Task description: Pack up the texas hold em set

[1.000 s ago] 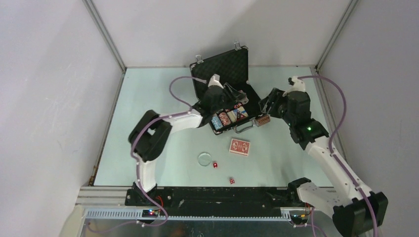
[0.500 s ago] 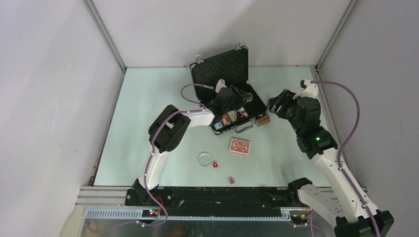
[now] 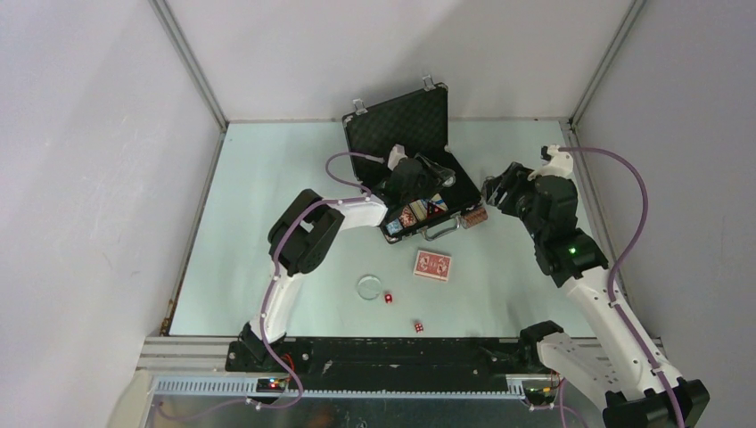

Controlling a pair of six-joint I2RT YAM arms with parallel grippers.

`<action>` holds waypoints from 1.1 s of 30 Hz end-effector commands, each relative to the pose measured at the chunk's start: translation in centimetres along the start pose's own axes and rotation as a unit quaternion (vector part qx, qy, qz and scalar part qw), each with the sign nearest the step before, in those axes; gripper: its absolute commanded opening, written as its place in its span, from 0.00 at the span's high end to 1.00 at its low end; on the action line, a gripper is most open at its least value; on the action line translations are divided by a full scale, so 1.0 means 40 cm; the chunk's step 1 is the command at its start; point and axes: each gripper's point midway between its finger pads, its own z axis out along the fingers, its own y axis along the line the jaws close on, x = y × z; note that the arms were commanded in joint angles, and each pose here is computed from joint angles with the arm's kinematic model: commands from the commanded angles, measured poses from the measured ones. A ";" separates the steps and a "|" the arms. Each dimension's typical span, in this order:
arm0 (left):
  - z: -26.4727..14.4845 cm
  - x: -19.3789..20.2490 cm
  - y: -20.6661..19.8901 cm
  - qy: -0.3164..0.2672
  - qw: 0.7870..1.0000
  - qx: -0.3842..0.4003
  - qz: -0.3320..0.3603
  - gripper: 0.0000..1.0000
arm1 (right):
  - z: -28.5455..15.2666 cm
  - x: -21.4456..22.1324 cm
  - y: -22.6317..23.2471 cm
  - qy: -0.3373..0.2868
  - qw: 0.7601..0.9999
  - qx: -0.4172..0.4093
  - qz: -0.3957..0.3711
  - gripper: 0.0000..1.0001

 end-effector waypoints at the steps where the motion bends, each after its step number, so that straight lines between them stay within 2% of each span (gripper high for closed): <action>1: -0.008 -0.004 -0.046 -0.008 1.000 0.020 0.000 0.39 | 0.005 -0.008 0.004 -0.007 1.000 -0.004 0.008 0.40; 3: -0.007 -0.005 -0.041 -0.006 1.000 0.017 0.001 0.34 | 0.006 -0.007 0.006 -0.006 1.000 -0.006 0.009 0.40; 5: -0.007 -0.001 -0.038 -0.004 1.000 0.015 0.001 0.32 | 0.007 -0.008 0.006 -0.006 1.000 -0.005 0.010 0.40; 13: -0.051 -0.034 -0.055 -0.025 0.999 0.020 0.030 0.33 | 0.024 0.005 -0.006 0.002 1.000 0.006 0.004 0.40; 19: -0.183 -0.128 -0.117 -0.057 0.991 0.031 0.117 0.33 | 0.078 0.060 -0.023 0.041 0.999 0.024 0.002 0.38; 22: -0.254 -0.166 -0.088 -0.059 0.984 0.010 0.169 0.32 | 0.124 0.111 -0.033 0.083 0.996 0.035 -0.004 0.38; 23: -0.291 -0.191 -0.105 -0.065 0.979 0.014 0.194 0.31 | 0.132 0.114 -0.016 0.094 0.995 0.020 -0.008 0.38; 24: -0.309 -0.195 -0.071 -0.061 0.974 0.000 0.217 0.31 | 0.152 0.140 -0.019 0.115 0.993 0.019 -0.021 0.38; 27: -0.397 -0.240 -0.064 -0.067 0.964 -0.010 0.255 0.30 | 0.194 0.177 -0.007 0.160 0.986 0.012 -0.033 0.38; 33: -0.503 -0.300 0.053 -0.064 0.947 -0.057 0.308 0.29 | 0.276 0.192 0.017 0.189 0.979 -0.019 -0.073 0.35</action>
